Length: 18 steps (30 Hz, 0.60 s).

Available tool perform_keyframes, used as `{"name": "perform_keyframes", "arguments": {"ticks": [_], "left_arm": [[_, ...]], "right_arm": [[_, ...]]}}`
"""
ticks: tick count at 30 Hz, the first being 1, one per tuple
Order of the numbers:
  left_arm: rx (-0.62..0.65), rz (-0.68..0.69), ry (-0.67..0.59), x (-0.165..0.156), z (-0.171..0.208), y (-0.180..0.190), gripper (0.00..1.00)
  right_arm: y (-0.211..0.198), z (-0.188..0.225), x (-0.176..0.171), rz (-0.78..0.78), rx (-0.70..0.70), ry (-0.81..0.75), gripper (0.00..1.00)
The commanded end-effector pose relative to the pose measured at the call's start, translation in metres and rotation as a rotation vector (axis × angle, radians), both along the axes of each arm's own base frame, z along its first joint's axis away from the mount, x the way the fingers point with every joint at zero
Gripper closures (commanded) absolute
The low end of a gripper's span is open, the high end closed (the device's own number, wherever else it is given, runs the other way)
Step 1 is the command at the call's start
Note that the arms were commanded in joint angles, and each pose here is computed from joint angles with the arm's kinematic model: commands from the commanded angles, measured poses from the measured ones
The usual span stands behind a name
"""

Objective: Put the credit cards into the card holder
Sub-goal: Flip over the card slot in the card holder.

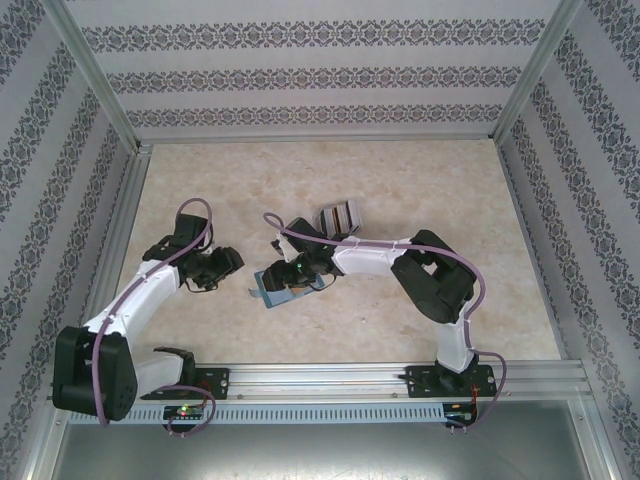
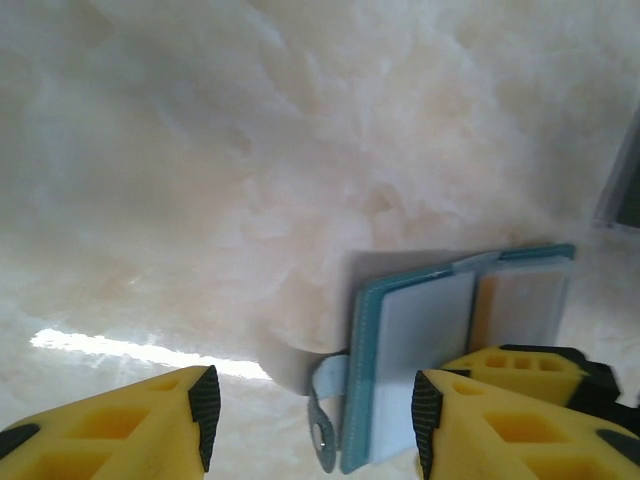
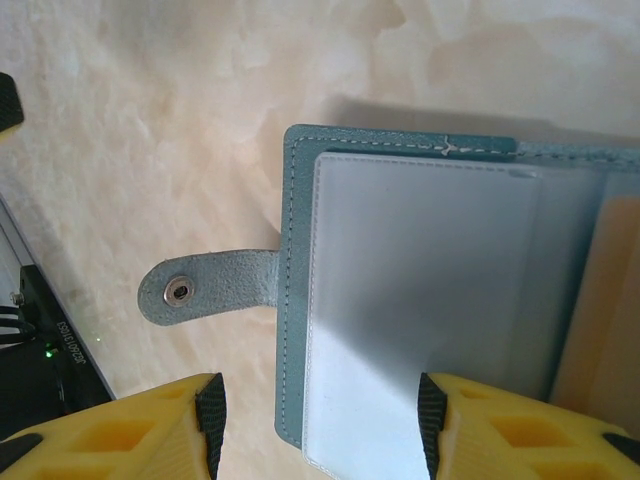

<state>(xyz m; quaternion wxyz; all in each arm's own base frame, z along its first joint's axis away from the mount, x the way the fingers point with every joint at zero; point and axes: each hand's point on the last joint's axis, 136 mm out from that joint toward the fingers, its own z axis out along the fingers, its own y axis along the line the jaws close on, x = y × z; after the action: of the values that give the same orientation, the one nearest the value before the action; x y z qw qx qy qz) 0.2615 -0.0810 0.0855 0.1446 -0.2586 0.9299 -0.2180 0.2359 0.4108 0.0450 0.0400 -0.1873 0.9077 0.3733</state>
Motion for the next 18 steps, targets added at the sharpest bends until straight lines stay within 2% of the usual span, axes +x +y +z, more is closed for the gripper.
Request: {"name": "perform_keyframes", "arguments": {"ticks": [1, 4, 9, 18], "left_arm": [[-0.075, 0.055, 0.017, -0.003, -0.004, -0.012, 0.44], [-0.114, 0.066, 0.015, -0.001, -0.007, -0.024, 0.45], [-0.092, 0.069, 0.028, 0.001, -0.019, -0.04, 0.45], [-0.002, -0.05, 0.081, 0.014, -0.043, -0.087, 0.48]], "right_arm": [[-0.003, 0.012, -0.002, 0.028, 0.039, -0.02, 0.44], [-0.01, 0.016, 0.0, 0.025, 0.053, -0.026, 0.44], [-0.028, 0.023, 0.007, -0.002, 0.066, -0.041, 0.44], [-0.079, 0.031, 0.032, -0.132, 0.034, -0.095, 0.44]]}}
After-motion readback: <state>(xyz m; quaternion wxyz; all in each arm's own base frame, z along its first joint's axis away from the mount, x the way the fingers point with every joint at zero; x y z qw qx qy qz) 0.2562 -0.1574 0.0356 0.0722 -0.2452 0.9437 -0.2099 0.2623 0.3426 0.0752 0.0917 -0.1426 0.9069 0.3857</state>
